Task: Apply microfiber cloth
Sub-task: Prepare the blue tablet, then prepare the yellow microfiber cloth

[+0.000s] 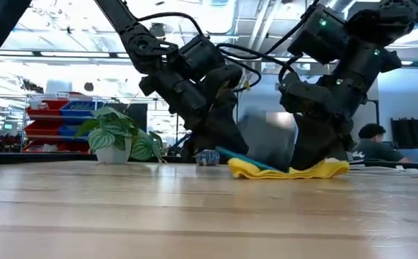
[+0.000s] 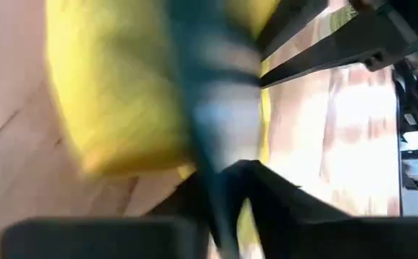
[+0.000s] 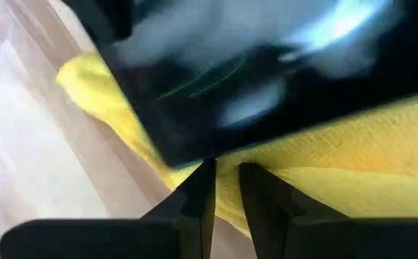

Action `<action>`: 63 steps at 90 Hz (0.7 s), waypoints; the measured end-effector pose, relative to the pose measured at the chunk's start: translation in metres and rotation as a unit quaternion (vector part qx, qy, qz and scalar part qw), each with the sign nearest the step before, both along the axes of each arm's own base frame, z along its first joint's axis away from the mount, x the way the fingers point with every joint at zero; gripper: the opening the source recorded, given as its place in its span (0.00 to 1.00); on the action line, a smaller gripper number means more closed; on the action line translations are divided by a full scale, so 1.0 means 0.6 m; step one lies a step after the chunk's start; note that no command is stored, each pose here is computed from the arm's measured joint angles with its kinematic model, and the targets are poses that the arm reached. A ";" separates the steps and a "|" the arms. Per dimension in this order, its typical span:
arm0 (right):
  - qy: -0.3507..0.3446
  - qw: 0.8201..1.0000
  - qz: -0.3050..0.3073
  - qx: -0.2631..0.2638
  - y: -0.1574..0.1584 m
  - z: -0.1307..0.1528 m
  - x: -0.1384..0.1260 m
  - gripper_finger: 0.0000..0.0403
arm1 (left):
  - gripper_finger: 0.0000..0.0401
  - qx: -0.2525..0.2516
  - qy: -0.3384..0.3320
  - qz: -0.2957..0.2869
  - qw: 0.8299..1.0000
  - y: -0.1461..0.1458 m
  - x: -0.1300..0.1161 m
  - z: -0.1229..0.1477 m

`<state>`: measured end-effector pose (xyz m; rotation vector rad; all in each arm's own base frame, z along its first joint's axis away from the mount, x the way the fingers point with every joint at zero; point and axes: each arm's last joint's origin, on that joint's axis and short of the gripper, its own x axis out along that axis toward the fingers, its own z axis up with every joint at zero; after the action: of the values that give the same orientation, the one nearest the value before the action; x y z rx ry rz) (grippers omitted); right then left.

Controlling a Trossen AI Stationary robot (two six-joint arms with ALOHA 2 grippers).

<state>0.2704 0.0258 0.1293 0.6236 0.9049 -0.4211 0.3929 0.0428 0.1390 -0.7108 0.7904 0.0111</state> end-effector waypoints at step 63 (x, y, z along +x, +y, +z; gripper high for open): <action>-0.013 0.995 -0.072 -0.062 -0.013 0.030 -0.016 0.14 | 0.01 0.183 0.032 0.117 0.976 -0.088 -0.235 0.108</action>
<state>0.2606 0.0179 0.1474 0.5812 0.8048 -0.5928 0.2522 -0.0100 0.2035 -0.4493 0.7375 0.3857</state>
